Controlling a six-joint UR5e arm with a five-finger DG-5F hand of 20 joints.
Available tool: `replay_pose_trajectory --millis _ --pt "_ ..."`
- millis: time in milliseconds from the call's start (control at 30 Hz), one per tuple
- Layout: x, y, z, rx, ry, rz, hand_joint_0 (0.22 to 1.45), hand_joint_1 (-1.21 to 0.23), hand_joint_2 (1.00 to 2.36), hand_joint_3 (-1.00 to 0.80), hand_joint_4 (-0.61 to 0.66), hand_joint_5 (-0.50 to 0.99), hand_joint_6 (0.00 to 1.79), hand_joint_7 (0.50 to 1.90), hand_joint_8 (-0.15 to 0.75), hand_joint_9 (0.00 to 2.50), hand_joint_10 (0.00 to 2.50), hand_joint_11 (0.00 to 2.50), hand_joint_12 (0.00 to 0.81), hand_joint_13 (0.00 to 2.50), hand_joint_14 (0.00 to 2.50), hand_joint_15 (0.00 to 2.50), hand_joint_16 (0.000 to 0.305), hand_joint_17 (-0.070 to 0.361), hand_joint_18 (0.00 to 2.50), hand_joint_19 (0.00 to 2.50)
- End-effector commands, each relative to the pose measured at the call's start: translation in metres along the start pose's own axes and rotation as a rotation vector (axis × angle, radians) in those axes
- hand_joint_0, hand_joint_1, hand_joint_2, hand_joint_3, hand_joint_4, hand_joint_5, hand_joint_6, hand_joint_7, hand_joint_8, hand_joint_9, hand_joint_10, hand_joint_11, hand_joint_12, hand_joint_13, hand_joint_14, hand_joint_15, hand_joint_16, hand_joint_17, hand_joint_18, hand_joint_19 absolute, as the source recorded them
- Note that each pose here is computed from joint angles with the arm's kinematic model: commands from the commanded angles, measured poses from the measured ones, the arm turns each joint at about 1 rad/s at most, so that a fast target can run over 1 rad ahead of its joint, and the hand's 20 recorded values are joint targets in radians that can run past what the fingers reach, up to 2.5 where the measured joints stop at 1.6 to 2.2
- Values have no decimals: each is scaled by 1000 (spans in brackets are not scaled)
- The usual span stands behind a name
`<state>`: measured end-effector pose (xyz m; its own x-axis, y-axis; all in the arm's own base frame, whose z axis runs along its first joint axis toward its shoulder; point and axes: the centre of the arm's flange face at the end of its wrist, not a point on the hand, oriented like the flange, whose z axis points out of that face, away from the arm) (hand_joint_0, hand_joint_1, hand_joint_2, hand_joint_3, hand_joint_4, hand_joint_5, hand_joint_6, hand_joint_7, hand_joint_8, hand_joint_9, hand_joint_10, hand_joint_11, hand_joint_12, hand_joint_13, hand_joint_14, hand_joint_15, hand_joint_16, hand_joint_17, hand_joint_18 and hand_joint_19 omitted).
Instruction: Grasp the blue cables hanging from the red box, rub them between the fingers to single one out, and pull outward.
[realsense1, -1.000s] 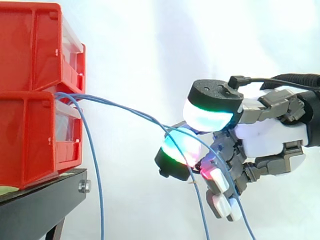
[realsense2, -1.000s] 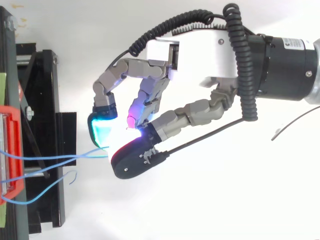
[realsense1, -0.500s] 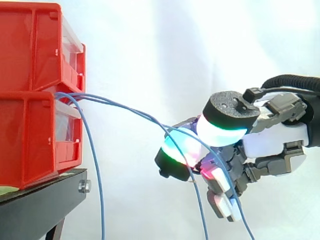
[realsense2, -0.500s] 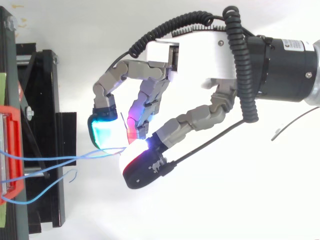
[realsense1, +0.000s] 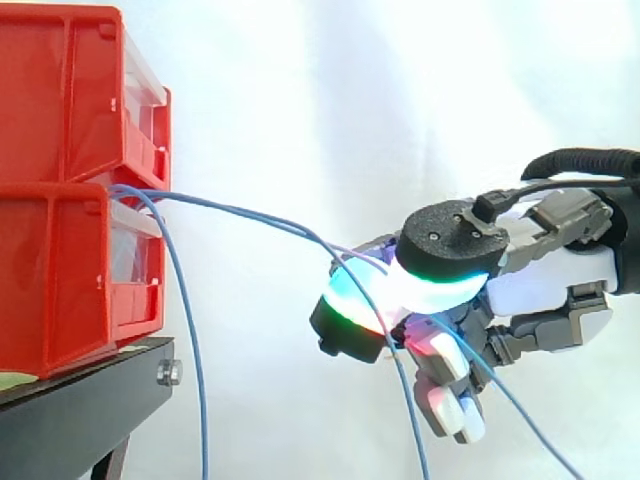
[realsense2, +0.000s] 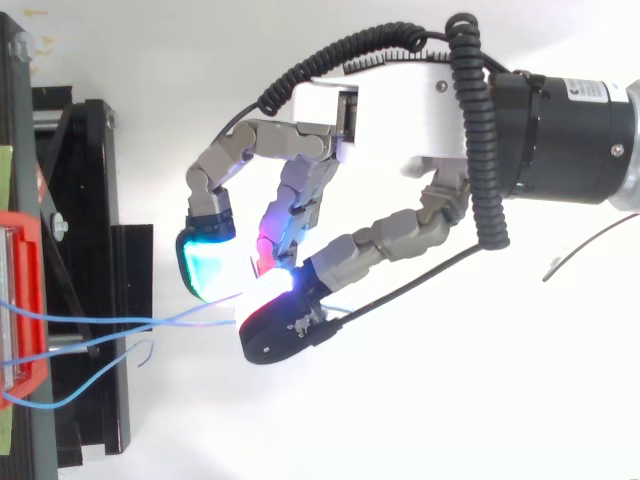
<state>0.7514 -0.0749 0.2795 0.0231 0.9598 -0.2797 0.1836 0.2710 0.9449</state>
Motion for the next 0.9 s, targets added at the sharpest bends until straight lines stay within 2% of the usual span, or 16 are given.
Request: replay_pose_trajectory --millis 0,233,867 --pt "0 0 0 0 0 0 600 -737 1012 -270 -9 -100 883 1035 322 1211 20 671 435 1121 18 479 58 130 1010 544" --pt "-1 2 0 -3 -1 1 593 -630 1010 -286 3 -96 867 1042 324 1226 23 664 440 1131 19 481 60 134 1019 546" --pt "0 1 0 -3 -1 1 566 -634 1009 -353 31 -100 843 1062 322 1230 23 680 429 1128 18 495 59 132 998 574"
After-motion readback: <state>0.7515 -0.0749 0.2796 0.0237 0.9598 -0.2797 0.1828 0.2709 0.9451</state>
